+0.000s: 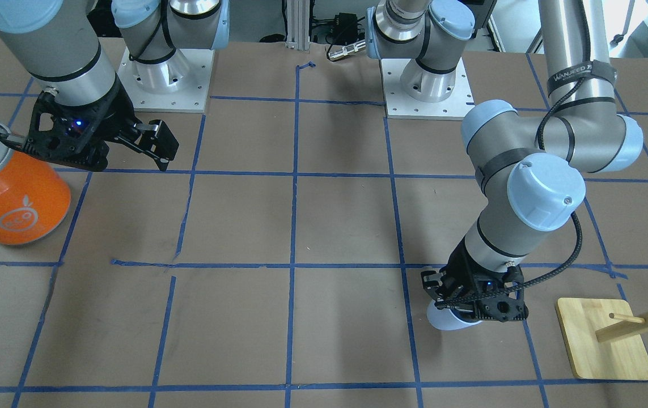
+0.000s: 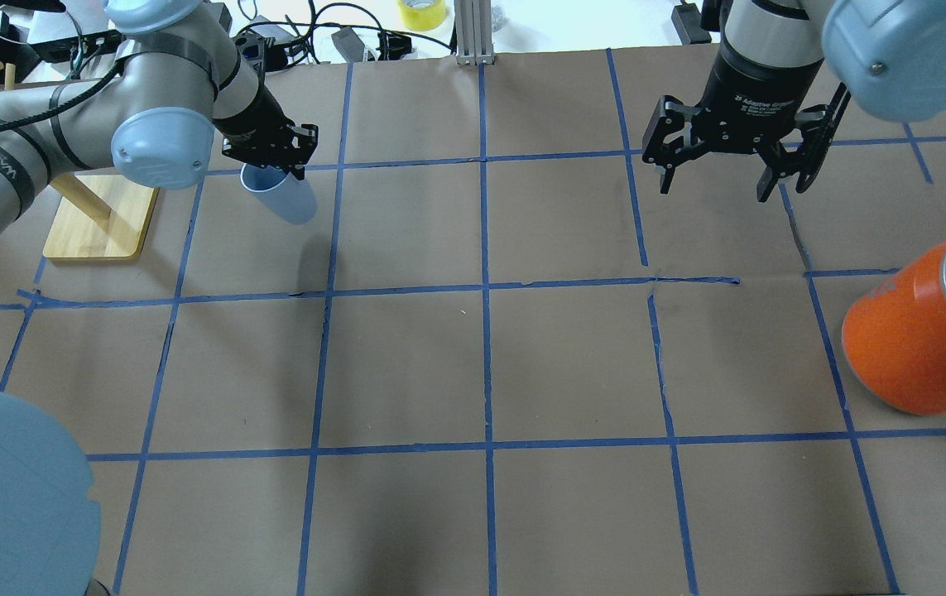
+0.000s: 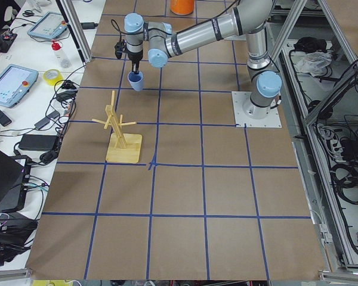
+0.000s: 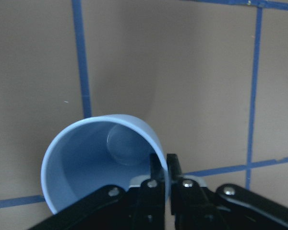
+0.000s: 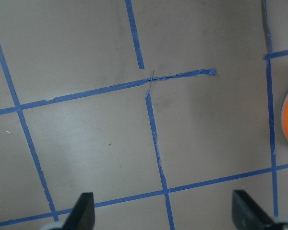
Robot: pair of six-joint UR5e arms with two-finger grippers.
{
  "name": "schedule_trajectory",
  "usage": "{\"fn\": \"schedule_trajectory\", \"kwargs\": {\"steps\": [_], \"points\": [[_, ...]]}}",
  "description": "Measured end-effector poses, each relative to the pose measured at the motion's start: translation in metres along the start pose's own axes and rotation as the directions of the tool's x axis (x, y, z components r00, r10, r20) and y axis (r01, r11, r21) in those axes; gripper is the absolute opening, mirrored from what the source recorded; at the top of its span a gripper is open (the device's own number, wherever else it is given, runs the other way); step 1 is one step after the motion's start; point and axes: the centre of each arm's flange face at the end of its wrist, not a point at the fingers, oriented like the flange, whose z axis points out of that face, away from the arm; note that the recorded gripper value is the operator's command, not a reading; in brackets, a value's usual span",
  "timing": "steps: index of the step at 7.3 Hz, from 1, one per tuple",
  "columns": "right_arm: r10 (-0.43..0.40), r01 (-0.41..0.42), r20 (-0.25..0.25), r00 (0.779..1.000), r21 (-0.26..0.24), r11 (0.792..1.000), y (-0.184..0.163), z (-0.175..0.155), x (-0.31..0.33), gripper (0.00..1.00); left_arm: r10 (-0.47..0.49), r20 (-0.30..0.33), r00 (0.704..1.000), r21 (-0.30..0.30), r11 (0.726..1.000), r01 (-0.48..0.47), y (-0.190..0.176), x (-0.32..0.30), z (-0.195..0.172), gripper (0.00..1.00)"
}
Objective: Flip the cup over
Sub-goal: 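Lift and rotate the cup upright with the left gripper, then set the cup upright on the table with the left gripper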
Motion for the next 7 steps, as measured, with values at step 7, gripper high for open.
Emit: {"fn": "schedule_trajectory", "kwargs": {"steps": [7], "points": [[-0.003,0.003,0.000,1.000,-0.002,1.000,0.000,0.000,0.000,1.00,-0.019,0.063,0.998,0.034,0.999,0.017,-0.009,-0.036,0.041,0.00]]}}
